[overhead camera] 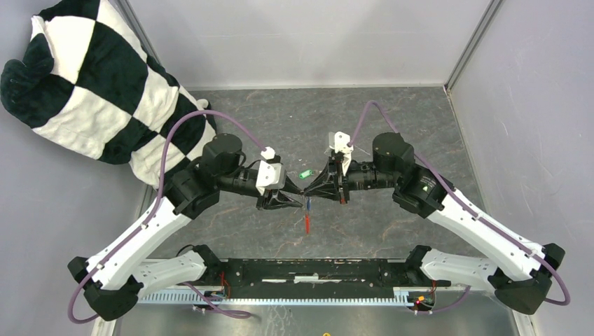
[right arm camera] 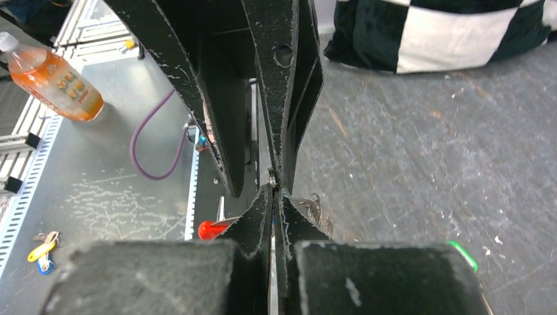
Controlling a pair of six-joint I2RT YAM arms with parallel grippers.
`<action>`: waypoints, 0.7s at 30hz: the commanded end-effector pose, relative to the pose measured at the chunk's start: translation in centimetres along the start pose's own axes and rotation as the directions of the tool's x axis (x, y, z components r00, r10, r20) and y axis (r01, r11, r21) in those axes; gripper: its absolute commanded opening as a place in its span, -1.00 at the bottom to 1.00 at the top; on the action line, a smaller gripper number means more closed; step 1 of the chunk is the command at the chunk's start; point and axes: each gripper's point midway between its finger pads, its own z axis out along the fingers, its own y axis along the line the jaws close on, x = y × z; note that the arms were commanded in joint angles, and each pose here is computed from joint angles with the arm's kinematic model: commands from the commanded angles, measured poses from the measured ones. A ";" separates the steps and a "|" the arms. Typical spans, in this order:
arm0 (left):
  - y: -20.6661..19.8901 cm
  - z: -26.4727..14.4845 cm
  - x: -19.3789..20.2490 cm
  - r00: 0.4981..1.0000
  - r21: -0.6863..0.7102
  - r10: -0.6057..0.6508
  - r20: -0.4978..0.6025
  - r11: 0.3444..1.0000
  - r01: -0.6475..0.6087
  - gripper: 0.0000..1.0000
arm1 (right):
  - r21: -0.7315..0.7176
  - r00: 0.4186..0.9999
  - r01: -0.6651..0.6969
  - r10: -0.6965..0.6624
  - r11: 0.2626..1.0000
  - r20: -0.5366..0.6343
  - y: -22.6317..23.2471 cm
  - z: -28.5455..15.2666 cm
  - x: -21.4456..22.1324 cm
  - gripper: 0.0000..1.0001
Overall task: Put the keys on the keyring
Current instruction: Adjust the key on the keyring.
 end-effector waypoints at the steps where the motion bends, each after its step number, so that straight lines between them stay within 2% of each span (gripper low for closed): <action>1: -0.4 -0.6 0.1 0.993 0.057 0.105 -0.061 0.993 -0.101 -0.23 | 0.052 0.996 0.058 -0.054 0.997 -0.065 -1.1 -0.6 -0.3 -0.99; 7: -0.3 -0.4 0.6 0.991 0.073 0.098 -0.091 0.993 -0.091 -0.45 | 0.057 0.990 0.061 -0.053 0.996 -0.130 -1.5 -0.5 0.0 -0.99; 13: 0.2 -0.1 0.7 0.990 0.072 0.097 -0.099 0.993 -0.090 -0.47 | 0.042 0.986 0.050 -0.043 0.998 -0.161 -1.4 0.0 0.5 -0.99; 21: 1.0 0.3 0.9 0.991 0.049 0.081 -0.105 0.996 -0.076 -0.63 | 0.006 0.986 0.061 -0.059 0.998 -0.154 -0.5 0.6 0.0 -0.99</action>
